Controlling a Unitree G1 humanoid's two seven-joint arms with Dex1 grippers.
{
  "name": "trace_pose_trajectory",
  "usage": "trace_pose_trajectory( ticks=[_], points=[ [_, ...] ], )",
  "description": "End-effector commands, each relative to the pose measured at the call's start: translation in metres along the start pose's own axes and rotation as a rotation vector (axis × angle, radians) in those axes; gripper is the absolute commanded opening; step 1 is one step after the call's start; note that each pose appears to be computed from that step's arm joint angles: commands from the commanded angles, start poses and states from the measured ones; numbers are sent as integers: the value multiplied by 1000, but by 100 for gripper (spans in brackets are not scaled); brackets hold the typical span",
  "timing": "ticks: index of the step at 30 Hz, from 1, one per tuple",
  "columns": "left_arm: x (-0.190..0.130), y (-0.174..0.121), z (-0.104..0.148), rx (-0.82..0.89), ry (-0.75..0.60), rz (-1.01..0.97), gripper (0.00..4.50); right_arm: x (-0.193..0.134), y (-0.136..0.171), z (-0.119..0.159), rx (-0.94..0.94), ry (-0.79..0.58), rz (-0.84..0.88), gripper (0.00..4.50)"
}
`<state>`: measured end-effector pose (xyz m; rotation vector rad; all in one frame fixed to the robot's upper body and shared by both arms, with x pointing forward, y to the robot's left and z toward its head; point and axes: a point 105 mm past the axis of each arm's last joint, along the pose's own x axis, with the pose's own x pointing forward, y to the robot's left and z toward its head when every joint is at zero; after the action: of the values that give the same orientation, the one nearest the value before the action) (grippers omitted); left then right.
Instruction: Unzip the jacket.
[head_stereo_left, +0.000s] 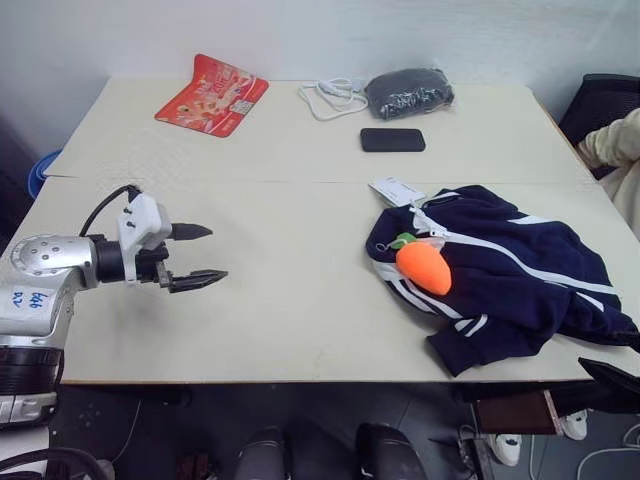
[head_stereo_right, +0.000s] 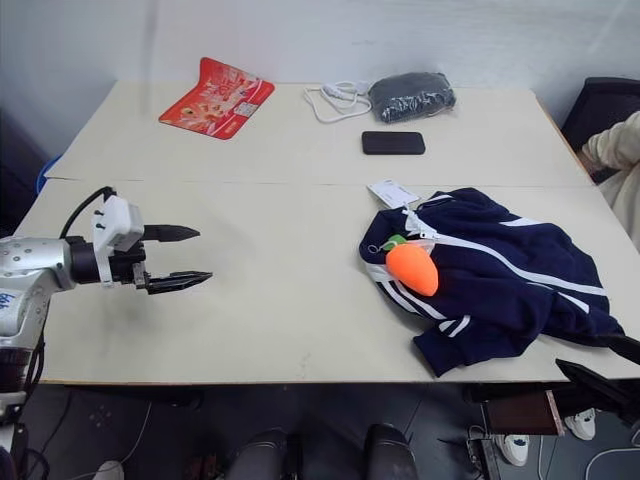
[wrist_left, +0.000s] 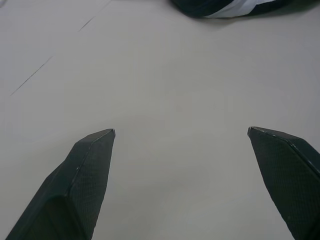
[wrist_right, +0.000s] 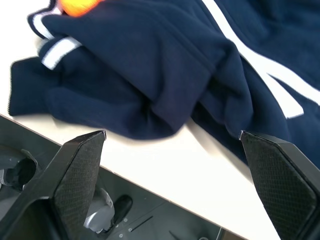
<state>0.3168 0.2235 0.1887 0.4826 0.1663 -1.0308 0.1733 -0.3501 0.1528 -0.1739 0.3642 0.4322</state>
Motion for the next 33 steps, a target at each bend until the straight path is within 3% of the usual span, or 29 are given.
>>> trace_pose_trajectory(
  ticks=[1,10,19,26,33],
  points=[
    [-1,2,2,32,-1,5,448,-3,1,15,-28,-41,-22,450],
    [1,-4,1,4,-13,-3,448,10,1,35,-80,-62,-32,450],
    [1,-6,10,-32,-44,-26,448,28,22,56,-97,-83,36,450],
    [15,-27,48,-63,-186,-159,448,47,70,95,-123,-164,204,450],
    [33,-58,99,-72,-303,-339,448,94,128,121,-159,-206,312,450]
  ],
)
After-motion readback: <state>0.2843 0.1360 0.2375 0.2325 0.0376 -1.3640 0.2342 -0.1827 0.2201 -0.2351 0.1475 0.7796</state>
